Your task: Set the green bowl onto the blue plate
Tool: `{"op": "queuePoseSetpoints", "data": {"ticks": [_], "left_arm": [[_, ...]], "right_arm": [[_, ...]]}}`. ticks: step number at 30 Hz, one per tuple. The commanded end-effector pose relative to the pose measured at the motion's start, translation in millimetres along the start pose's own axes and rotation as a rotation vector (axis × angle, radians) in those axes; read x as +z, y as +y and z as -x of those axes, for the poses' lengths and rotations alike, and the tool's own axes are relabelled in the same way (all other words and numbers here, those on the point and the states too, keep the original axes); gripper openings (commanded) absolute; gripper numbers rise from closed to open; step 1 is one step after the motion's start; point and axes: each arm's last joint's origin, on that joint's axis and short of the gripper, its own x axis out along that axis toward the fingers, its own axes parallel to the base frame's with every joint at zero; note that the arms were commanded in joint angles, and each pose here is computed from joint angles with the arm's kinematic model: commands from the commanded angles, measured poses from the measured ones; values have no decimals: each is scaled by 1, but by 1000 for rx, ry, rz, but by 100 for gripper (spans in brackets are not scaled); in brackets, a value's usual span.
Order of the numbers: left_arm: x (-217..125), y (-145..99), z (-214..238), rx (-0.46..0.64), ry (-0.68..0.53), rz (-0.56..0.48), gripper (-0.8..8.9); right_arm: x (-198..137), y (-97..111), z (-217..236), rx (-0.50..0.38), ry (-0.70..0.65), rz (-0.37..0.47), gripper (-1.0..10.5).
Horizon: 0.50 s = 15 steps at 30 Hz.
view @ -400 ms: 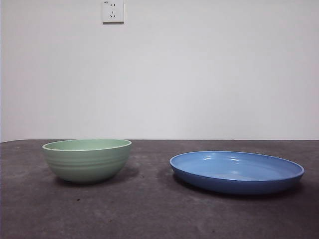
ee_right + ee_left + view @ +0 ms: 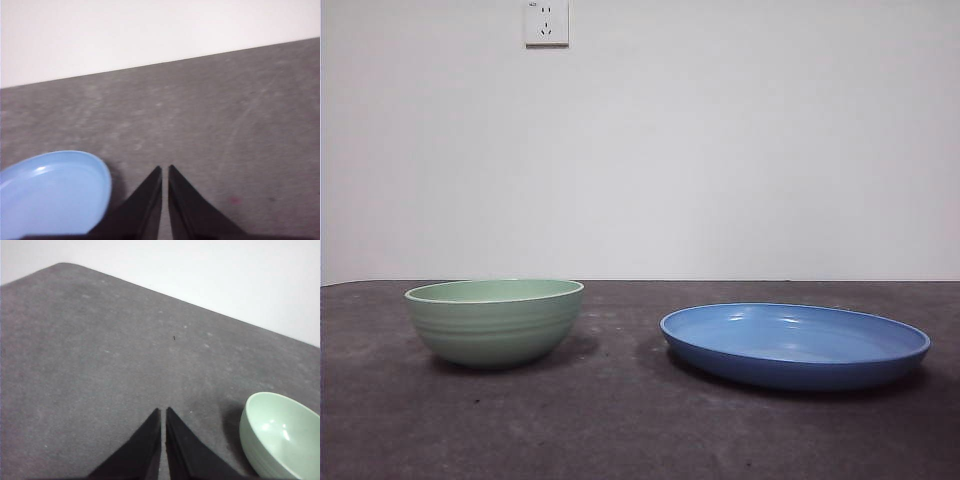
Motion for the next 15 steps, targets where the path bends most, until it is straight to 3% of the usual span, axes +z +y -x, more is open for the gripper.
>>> {"op": "queuePoseSetpoints", "data": {"ticks": [1, 7, 15], "left_arm": [[4, -1, 2, 1, 0, 66, 15], [31, -12, 14, -48, -41, 89, 15], [72, -28, 31, -73, -14, 63, 15]], "right_arm": [[8, 2, 2, 18, -26, -80, 15], [40, 11, 14, 36, -92, -98, 14], [84, 22, 24, 36, -43, -65, 14]]}}
